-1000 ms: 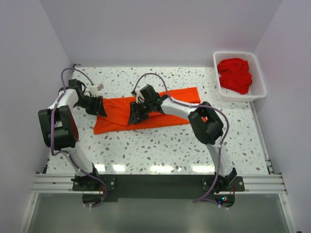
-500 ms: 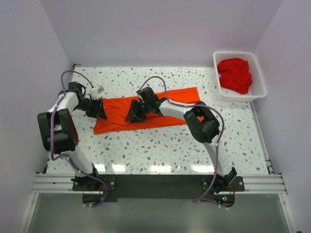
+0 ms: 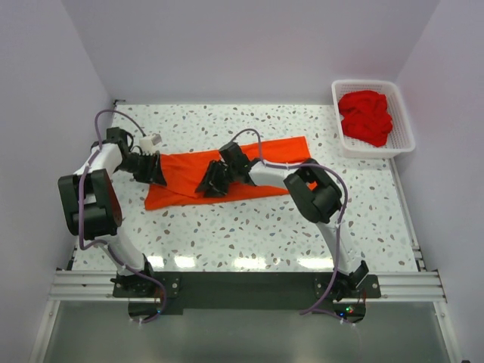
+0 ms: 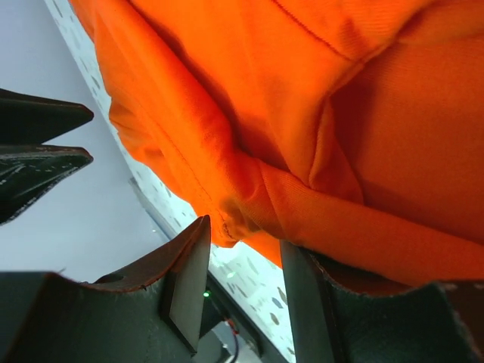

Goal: Fold and stack the t-shirts
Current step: Fold the tshirt

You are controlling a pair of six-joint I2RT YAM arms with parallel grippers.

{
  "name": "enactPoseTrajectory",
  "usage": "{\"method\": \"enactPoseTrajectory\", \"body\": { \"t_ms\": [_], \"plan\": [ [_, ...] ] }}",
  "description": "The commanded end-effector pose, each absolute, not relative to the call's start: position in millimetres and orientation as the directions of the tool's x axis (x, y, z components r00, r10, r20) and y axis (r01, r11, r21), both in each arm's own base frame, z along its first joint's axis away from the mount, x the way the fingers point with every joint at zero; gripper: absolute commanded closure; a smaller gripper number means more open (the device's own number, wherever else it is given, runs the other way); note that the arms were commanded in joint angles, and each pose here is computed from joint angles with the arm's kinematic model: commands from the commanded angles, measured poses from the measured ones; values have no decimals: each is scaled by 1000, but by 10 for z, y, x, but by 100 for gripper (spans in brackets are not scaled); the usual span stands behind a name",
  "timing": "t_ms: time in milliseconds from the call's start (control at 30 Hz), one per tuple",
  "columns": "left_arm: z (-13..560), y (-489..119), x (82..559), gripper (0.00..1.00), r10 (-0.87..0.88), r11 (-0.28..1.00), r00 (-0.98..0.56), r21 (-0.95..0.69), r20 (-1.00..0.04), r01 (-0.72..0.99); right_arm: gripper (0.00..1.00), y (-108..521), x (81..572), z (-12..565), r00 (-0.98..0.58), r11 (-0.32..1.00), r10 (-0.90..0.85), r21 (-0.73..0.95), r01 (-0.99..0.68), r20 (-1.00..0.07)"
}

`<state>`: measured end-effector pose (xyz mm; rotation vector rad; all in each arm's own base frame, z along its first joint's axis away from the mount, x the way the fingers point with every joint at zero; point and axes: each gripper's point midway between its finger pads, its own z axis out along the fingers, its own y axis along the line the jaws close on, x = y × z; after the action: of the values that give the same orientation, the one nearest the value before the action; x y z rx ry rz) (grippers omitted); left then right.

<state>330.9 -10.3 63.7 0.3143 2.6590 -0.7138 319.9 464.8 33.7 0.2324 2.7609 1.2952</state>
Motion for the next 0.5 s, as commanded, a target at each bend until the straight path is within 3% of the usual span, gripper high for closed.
{"method": "enactPoseTrajectory", "body": {
  "t_ms": [0, 233, 467],
  "plan": [
    [751, -66, 3438, 57, 134, 847, -875, -405, -466, 345, 55, 4736, 3057, 409, -979, 602, 200, 782, 164, 52],
    [759, -80, 3388, 57, 124, 850, -877, -407, -464, 335, 58, 4792, 3008, 379, -968, 563, 214, 794, 230, 129],
    [758, -80, 3376, 57, 120, 852, -882, -408, -455, 326, 68, 4896, 3063, 483, -950, 489, 240, 821, 295, 199]
  ]
}}
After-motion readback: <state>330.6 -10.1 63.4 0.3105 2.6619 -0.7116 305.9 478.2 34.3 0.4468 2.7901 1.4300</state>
